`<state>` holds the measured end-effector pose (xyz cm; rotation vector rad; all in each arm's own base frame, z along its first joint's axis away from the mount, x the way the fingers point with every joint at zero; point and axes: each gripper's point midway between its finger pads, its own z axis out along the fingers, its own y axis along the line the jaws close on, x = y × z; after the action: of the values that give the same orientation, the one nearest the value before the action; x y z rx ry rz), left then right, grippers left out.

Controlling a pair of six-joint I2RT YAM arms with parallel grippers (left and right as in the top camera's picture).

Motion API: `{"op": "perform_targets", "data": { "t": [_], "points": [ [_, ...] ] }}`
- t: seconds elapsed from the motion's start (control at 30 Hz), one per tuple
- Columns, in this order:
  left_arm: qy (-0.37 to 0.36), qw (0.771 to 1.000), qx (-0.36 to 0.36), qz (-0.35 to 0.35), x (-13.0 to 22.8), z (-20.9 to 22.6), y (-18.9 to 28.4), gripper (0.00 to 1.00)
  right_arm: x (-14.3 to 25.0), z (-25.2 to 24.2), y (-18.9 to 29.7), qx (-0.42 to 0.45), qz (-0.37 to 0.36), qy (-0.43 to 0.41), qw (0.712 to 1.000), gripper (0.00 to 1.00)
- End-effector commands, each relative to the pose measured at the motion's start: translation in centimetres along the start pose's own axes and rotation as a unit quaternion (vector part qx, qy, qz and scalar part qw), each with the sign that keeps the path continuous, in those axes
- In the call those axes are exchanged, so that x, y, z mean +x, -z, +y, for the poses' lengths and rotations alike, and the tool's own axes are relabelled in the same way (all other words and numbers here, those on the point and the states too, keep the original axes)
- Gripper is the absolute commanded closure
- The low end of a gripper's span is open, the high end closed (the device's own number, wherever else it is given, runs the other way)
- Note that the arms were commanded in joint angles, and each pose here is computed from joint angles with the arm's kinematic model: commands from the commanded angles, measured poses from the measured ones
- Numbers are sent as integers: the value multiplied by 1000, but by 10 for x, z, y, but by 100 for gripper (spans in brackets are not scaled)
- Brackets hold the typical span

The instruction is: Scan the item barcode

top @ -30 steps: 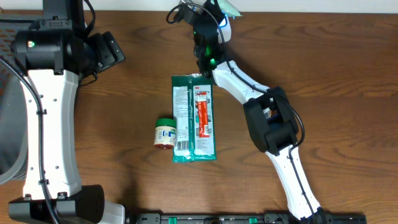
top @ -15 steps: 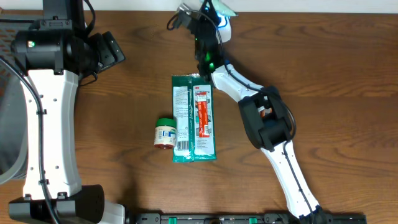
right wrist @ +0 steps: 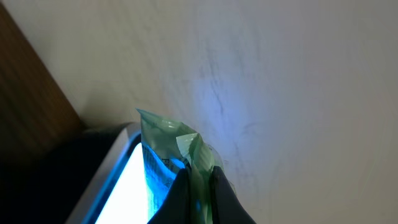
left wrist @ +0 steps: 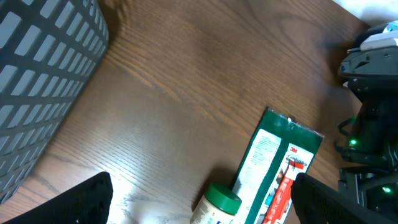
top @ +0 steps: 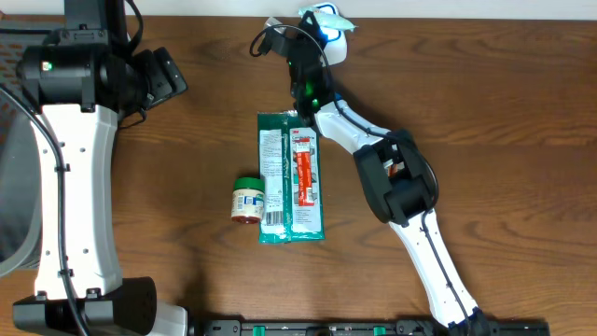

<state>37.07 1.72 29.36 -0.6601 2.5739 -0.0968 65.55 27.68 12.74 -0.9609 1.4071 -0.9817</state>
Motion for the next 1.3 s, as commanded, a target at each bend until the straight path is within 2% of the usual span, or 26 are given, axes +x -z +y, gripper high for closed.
{"op": "perform_targets", "data": {
  "t": [0.0, 0.37, 0.63, 1.03, 1.27],
  "points": [
    [6, 1000, -3, -2, -2, 2, 0, 8, -17, 8, 5, -8, -21, -1, 1000, 99],
    [6, 1000, -3, -2, -2, 2, 0, 8, -20, 9, 6, -10, -28, -6, 1000, 99],
    [6, 1000, -3, -2, -2, 2, 0, 8, -29, 1, 9, 5, -42, -69, 997, 99],
    [6, 1000, -3, -2, -2, 2, 0, 8, -39, 8, 16, -3, -43, -95, 995, 99],
    [6, 1000, -3, -2, -2, 2, 0, 8, -17, 0, 10, 17, -1, -124, 992, 99]
  ]
}}
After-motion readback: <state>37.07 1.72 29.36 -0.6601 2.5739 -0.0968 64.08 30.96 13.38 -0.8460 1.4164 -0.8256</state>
